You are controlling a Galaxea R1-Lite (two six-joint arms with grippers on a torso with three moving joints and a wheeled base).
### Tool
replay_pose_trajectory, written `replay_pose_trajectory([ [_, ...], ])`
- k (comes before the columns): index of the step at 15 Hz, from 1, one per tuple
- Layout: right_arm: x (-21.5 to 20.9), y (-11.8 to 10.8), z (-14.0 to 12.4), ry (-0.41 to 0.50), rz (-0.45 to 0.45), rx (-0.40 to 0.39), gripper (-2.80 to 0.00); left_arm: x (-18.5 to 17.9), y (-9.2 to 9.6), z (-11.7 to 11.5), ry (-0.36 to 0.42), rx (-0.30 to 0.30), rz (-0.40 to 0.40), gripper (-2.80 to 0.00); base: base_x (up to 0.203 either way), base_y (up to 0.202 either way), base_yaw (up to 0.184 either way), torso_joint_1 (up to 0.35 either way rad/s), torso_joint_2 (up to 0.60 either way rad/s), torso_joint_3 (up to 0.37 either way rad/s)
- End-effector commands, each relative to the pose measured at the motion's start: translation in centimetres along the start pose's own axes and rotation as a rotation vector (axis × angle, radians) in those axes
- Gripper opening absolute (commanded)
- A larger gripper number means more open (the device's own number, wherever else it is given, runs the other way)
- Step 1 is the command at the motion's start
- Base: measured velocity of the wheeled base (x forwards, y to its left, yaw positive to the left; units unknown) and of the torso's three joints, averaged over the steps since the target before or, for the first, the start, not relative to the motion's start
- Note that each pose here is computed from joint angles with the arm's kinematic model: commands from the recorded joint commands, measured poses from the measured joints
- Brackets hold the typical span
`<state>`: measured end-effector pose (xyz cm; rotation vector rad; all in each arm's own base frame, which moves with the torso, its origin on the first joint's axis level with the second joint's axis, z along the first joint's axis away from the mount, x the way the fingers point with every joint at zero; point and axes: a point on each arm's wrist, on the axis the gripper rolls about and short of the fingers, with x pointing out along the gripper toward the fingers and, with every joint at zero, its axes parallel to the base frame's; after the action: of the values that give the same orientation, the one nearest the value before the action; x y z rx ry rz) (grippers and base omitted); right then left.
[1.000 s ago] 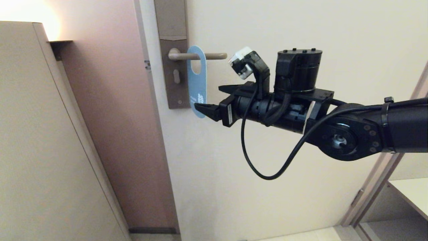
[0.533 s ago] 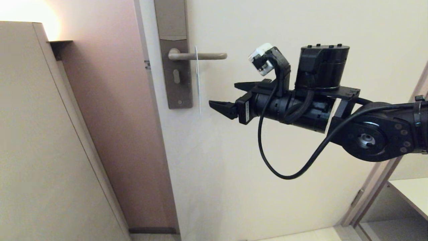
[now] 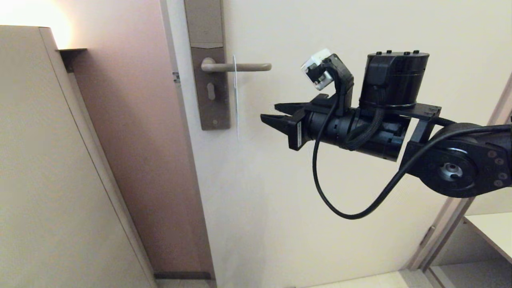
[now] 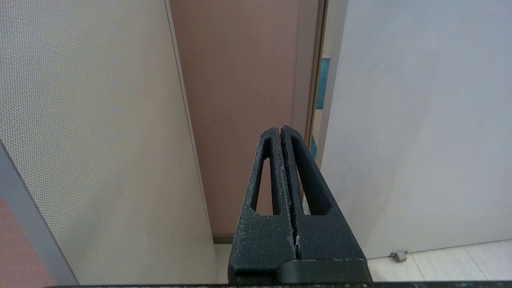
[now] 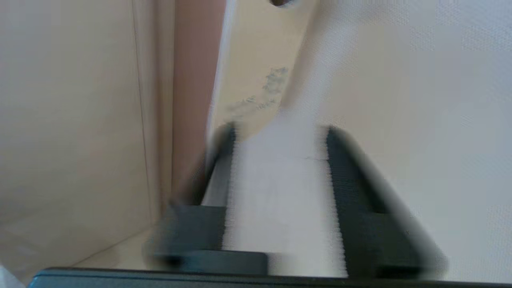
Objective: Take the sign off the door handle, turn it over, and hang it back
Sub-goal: Hang the sign back with the other side facing out
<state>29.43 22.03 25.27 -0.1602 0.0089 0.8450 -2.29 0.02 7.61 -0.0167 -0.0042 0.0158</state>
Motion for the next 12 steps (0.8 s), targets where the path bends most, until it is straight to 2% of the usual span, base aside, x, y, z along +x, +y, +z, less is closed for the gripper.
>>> replay_pose_trajectory([
  [1, 0.1, 0.6, 0.2, -0.007, 0.018, -0.003, -2.8, 0.0, 0.0, 0.0, -0.001, 0.0, 0.001, -2.8, 0.0, 0.0, 0.0, 0.0, 0.0, 0.0],
  [7, 2.0, 1.2, -0.3, -0.051, 0.029, -0.016, -2.8, 0.0, 0.0, 0.0, 0.0, 0.0, 0.001, -2.8, 0.0, 0.0, 0.0, 0.0, 0.0, 0.0],
  [12, 5.5, 1.6, -1.8, -0.112, -0.043, -0.023, -2.8, 0.0, 0.0, 0.0, 0.0, -0.001, 0.001, -2.8, 0.0, 0.0, 0.0, 0.0, 0.0, 0.0],
])
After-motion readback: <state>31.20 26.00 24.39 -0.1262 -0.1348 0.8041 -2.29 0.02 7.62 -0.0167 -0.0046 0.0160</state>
